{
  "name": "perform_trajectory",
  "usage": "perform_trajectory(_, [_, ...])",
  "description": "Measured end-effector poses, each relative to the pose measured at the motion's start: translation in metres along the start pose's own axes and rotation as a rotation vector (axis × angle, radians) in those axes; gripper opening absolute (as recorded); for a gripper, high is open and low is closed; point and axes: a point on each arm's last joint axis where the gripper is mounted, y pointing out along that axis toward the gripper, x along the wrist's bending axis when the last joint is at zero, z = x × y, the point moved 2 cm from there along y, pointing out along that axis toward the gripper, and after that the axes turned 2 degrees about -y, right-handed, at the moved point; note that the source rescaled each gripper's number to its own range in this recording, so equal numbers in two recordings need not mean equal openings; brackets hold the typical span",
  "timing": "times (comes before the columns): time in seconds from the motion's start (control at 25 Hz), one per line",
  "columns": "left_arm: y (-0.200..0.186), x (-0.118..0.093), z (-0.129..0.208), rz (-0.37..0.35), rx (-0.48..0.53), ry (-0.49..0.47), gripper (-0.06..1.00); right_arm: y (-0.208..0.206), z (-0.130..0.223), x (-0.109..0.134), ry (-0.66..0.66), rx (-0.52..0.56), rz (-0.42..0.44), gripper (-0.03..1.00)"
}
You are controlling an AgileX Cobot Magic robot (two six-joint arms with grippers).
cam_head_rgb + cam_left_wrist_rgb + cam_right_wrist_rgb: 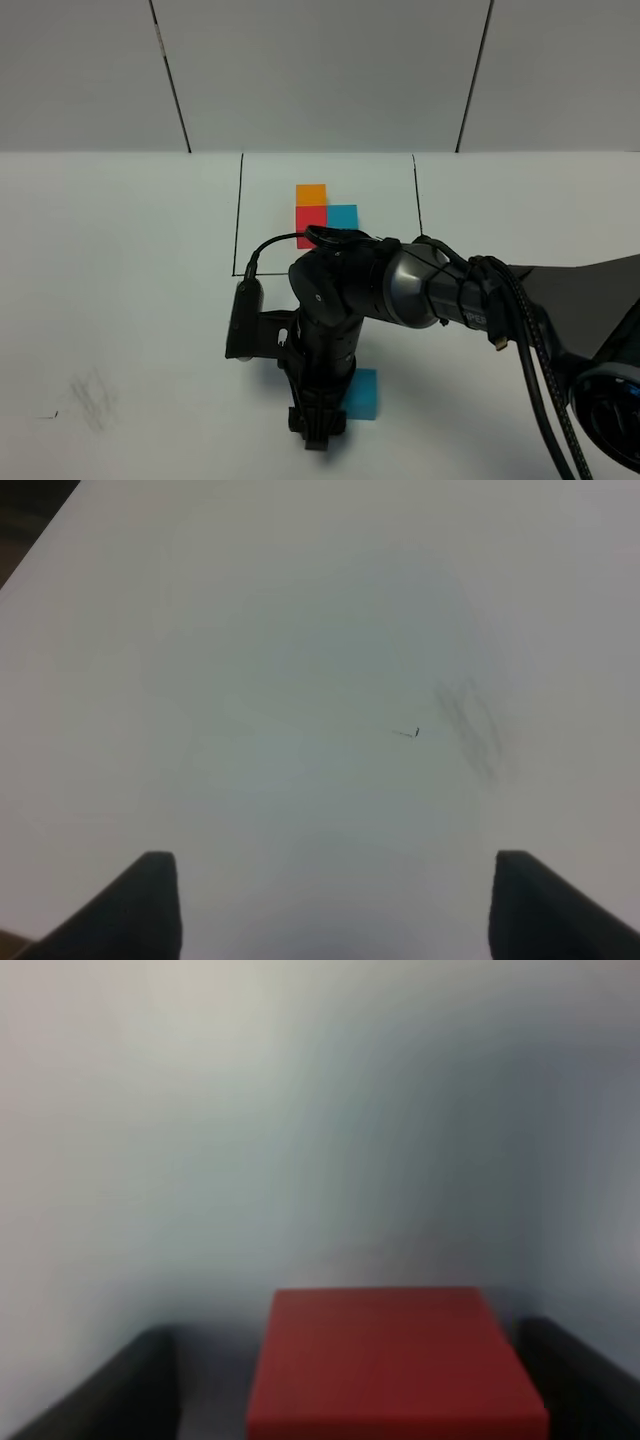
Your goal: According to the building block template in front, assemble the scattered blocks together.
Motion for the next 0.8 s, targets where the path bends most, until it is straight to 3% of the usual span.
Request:
perform_trajectory(0.08, [0.000,0.000,0.000,0.000,0.000,0.000,0.48,-0.002,-0.001,0.000,-0.002,-0.007,0.008,0.76])
perform_trajectory(0.16, [0.000,0.000,0.000,0.000,0.000,0.000,0.48,-0.005,-0.001,0.000,-0.002,-0.012,0.012,0.83])
perform_trajectory(0.36, [0.000,0.000,0.000,0.000,0.000,0.000,0.48,-0.027,0.003,0.003,-0.002,0.011,0.000,0.83])
perform_trajectory(0.56, [0.000,0.000,0.000,0.000,0.000,0.000,0.48,-0.085,0.008,0.006,0.003,0.014,0.032,0.82])
perform_trajectory(0.8, [0.000,0.000,0.000,0.000,0.000,0.000,0.48,-0.177,0.016,0.009,0.120,-0.108,0.192,0.79])
